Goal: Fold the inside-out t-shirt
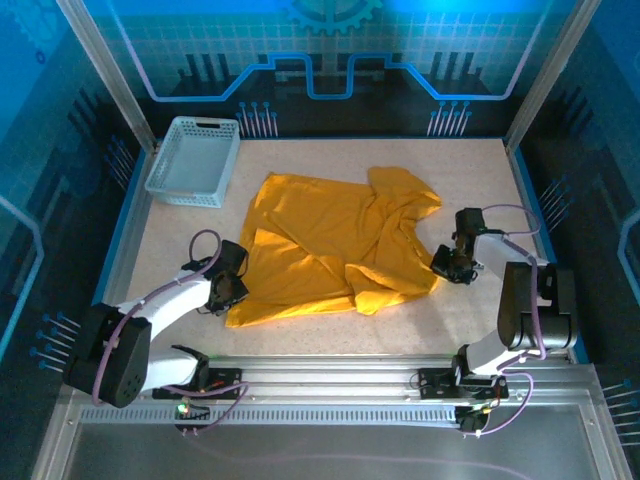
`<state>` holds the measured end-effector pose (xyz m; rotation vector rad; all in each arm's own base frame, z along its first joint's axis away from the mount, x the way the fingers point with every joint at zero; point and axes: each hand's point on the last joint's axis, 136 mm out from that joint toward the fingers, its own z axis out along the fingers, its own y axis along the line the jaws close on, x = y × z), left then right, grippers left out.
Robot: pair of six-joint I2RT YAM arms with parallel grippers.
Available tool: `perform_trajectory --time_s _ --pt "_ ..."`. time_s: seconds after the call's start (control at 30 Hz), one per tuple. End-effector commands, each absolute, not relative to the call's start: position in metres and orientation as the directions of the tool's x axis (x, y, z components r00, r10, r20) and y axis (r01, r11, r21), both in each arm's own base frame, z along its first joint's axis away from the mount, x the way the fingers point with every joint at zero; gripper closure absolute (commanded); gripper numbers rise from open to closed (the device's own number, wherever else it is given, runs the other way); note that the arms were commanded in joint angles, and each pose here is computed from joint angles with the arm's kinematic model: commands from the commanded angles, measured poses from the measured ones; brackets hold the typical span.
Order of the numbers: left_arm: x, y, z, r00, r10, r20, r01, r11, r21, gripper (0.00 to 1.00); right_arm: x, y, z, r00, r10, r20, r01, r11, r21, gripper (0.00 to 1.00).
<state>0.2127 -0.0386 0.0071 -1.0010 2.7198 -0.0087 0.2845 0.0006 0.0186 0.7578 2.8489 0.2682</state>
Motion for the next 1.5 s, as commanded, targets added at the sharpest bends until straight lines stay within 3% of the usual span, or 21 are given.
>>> perform_trajectory --time_s 0.0,0.27,0.37,0.4,0.47,0.5,0.57,0.7,0.87,1.03,1.2,1.27,1.3,1.47 --pt "0.247 -0.060 -0.003 -0.702 -0.673 -0.232 -0.629 0.739 -0.241 0.85 0.309 -0.024 0.046 -0.792 0.565 -0.232 0.514 0.821 0.248 1.00" --pt "0.282 -0.036 0.020 -0.597 -0.749 -0.288 -0.672 0.663 -0.330 1.00 0.355 -0.047 0.091 -0.727 0.611 -0.313 0.523 0.789 0.322 1.00" --pt "0.300 -0.024 0.037 -0.567 -0.747 -0.347 -0.663 0.664 -0.346 0.99 0.376 -0.050 0.101 -0.717 0.607 -0.342 0.510 0.792 0.337 1.00" --pt "0.304 -0.024 0.040 -0.567 -0.746 -0.349 -0.662 0.665 -0.347 0.99 0.380 -0.049 0.097 -0.724 0.610 -0.322 0.515 0.789 0.335 0.97" --pt "0.309 -0.031 0.040 -0.583 -0.746 -0.322 -0.651 0.666 -0.364 1.00 0.379 -0.046 0.089 -0.745 0.601 -0.291 0.518 0.795 0.316 0.68" --pt "0.311 -0.037 0.039 -0.591 -0.746 -0.305 -0.639 0.664 -0.388 1.00 0.375 -0.045 0.087 -0.748 0.594 -0.296 0.521 0.802 0.293 0.58" --pt "0.309 -0.048 0.034 -0.611 -0.746 -0.266 -0.621 0.659 -0.424 1.00 0.364 -0.045 0.087 -0.752 0.567 -0.336 0.517 0.824 0.233 0.47" --pt "0.300 -0.051 0.026 -0.633 -0.734 -0.246 -0.620 0.671 -0.406 0.99 0.348 -0.025 0.098 -0.794 0.466 -0.391 0.443 0.883 0.152 0.40" --pt "0.295 -0.052 0.024 -0.635 -0.733 -0.243 -0.614 0.670 -0.417 0.99 0.329 0.049 0.099 -0.885 0.311 -0.345 0.241 0.943 0.231 0.33" --pt "0.295 -0.051 0.026 -0.632 -0.732 -0.253 -0.614 0.673 -0.413 1.00 0.313 0.079 0.090 -0.923 0.198 -0.330 0.159 0.977 0.141 0.24" --pt "0.296 -0.050 0.026 -0.630 -0.733 -0.258 -0.615 0.673 -0.411 1.00 0.316 0.092 0.071 -0.942 0.169 -0.291 0.146 0.984 0.097 0.23" --pt "0.297 -0.048 0.028 -0.623 -0.735 -0.268 -0.617 0.673 -0.408 1.00 0.318 0.090 0.061 -0.949 0.164 -0.271 0.153 0.986 0.060 0.29" --pt "0.298 -0.046 0.029 -0.620 -0.736 -0.273 -0.619 0.672 -0.405 1.00 0.318 0.088 0.058 -0.950 0.164 -0.266 0.157 0.987 0.044 0.34" --pt "0.301 -0.037 0.031 -0.602 -0.746 -0.286 -0.636 0.664 -0.394 1.00 0.308 0.068 0.057 -0.942 0.194 -0.275 0.200 0.980 0.007 0.81"
